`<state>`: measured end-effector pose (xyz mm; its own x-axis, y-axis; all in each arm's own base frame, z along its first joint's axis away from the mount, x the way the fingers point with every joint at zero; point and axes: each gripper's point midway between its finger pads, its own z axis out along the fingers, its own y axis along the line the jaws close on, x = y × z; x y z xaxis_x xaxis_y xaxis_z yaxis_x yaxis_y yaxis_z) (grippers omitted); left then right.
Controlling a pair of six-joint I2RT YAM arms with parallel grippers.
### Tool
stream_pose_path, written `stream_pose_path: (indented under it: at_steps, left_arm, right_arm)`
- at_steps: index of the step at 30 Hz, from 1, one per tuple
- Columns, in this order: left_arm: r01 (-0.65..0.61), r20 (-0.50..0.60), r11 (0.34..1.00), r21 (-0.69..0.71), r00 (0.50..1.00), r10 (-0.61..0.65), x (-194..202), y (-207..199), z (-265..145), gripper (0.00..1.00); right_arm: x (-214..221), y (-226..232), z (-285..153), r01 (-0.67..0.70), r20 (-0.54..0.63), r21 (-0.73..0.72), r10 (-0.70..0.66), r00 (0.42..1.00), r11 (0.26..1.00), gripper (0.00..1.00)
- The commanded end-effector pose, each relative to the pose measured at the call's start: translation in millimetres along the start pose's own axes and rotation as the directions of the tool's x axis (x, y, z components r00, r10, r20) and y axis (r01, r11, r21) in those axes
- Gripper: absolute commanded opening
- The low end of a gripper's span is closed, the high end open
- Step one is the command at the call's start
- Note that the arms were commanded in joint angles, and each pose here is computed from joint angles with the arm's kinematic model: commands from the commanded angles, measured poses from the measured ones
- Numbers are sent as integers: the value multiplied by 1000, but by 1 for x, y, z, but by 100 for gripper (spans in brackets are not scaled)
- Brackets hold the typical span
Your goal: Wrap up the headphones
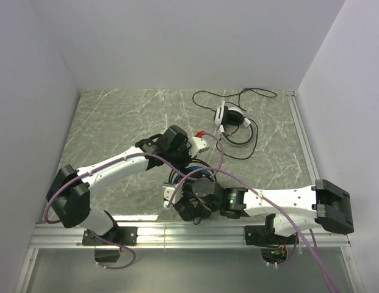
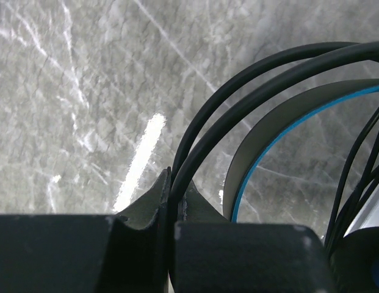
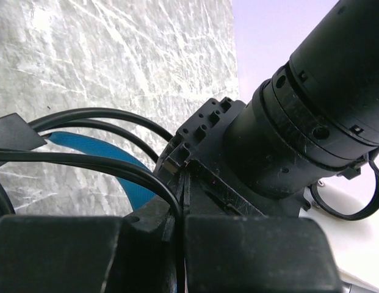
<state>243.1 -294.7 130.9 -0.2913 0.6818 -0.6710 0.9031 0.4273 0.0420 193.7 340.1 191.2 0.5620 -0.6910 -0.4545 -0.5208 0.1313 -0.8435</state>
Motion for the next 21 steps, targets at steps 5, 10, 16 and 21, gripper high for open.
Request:
stream_pose_path:
  at_steps: [5, 10, 16, 21]
  left_arm:
    - [-3, 239, 986, 164, 970, -37, -76, -25, -18, 0]
    - [-40, 287, 986, 162, 958, -8, -81, -24, -26, 0]
    - [20, 275, 981, 193, 959, -74, -80, -18, -26, 0]
    - [-58, 349, 968, 243, 937, -31, -91, -28, -36, 0]
  right_arm:
    - [-82, -60, -2, -152, 193, 56, 138, 971, 987, 0]
    - [-88, -68, -12, -196, 227, 52, 179, 957, 979, 0]
    - [-87, -62, -13, -132, 228, 46, 118, 966, 990, 0]
    - [-99, -67, -21, -184, 311, 40, 163, 936, 982, 0]
